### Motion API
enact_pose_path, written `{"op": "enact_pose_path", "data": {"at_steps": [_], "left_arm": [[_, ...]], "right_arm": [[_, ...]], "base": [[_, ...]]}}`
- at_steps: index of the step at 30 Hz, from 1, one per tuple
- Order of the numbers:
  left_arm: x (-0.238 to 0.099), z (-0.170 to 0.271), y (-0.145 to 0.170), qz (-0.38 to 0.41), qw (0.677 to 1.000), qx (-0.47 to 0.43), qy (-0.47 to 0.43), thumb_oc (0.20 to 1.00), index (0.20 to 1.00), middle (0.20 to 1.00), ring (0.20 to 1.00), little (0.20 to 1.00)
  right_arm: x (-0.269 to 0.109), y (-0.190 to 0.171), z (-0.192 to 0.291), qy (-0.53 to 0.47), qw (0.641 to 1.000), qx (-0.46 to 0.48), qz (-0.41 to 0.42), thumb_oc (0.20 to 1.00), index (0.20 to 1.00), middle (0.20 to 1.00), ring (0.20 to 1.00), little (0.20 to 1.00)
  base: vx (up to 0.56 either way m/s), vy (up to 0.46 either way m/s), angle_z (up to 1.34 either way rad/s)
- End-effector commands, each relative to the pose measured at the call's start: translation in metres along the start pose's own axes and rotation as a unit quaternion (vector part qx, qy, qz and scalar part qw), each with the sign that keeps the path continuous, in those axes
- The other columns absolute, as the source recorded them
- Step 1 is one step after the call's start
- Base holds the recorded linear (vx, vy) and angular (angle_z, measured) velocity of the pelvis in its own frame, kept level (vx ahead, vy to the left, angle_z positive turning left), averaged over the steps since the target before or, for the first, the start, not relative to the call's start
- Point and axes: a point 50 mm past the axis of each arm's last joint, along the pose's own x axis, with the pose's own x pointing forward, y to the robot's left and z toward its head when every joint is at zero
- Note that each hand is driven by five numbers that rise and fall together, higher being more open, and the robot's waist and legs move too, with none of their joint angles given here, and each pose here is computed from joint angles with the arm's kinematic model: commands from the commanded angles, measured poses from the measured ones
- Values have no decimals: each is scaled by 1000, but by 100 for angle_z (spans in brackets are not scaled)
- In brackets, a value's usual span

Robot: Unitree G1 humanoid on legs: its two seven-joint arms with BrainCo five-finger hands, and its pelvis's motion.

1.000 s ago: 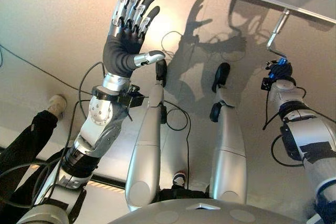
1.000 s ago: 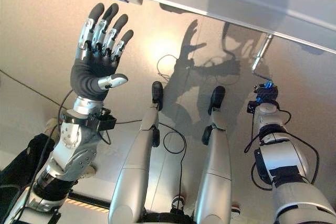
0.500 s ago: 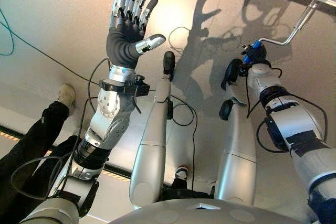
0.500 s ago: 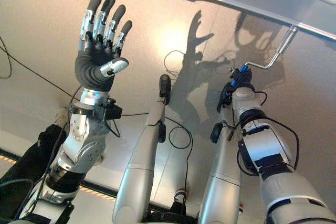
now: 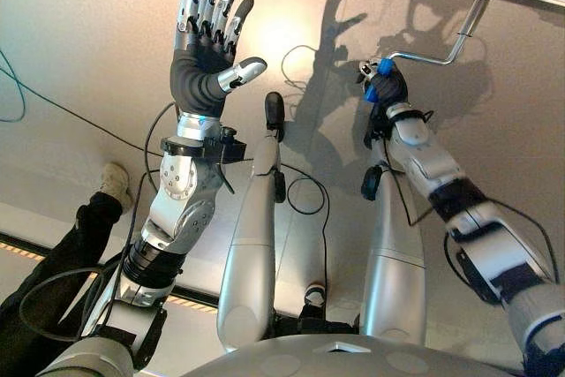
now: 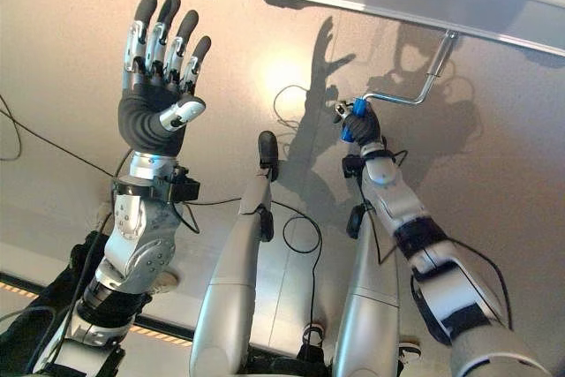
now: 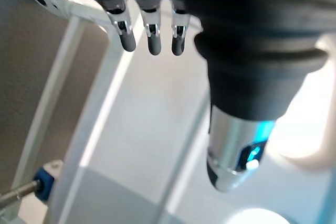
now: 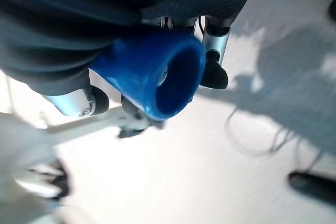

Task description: Raise the hospital bed

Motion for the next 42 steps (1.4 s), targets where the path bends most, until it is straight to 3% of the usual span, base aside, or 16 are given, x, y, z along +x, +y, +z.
{"op": "enact_pose_path", "data": {"at_steps": [1, 4, 9, 20, 25, 33, 38, 39, 40, 42], "left_arm": [[-11, 26, -8, -48, 997, 34, -54, 1000, 1000, 1000, 1000, 1000], [-15, 27, -2, -33, 997, 44, -52, 1000, 1000, 1000, 1000, 1000], [-18, 30, 2, -24, 997, 42, -56, 1000, 1000, 1000, 1000, 1000], [-21, 40, 5, -20, 997, 36, -71, 1000, 1000, 1000, 1000, 1000], [-20, 45, 7, -15, 996, 36, -81, 1000, 1000, 1000, 1000, 1000], [-21, 47, 4, -29, 996, 28, -77, 1000, 1000, 1000, 1000, 1000], [-21, 40, -2, -45, 997, 14, -55, 1000, 1000, 1000, 1000, 1000], [-20, 40, -2, -46, 997, 15, -57, 1000, 1000, 1000, 1000, 1000], [-19, 39, -2, -49, 997, 14, -54, 1000, 1000, 1000, 1000, 1000], [-18, 28, -2, -51, 998, 19, -30, 1000, 1000, 1000, 1000, 1000]], "right_arm": [[-13, 49, 84, -233, 960, 104, 115, 200, 200, 200, 200, 200], [-29, 14, 77, -245, 964, 100, 19, 200, 200, 200, 200, 200], [-52, -21, 75, -266, 956, 103, -74, 200, 200, 200, 200, 200], [-75, -67, 67, -286, 920, 146, -224, 200, 200, 200, 200, 200], [-80, -88, 58, -265, 912, 120, -288, 200, 200, 200, 200, 200], [-92, -166, 1, -93, 878, -6, -470, 200, 200, 200, 200, 200], [-97, -189, -33, 20, 874, -15, -486, 206, 206, 206, 206, 206], [-96, -190, -32, 18, 874, -13, -485, 721, 721, 721, 721, 721], [-97, -191, -41, 43, 876, -6, -480, 1000, 1000, 1000, 1000, 1000], [-104, -185, -66, 112, 881, -10, -459, 1000, 1000, 1000, 1000, 1000]], "base": [[-8, -53, -8], [-1, -69, -4], [1, -92, -8], [-1, -105, -10], [0, -71, -3], [10, -21, 2], [4, 3, 3], [1, 1, 4], [1, -8, 4], [9, -4, 5]]}}
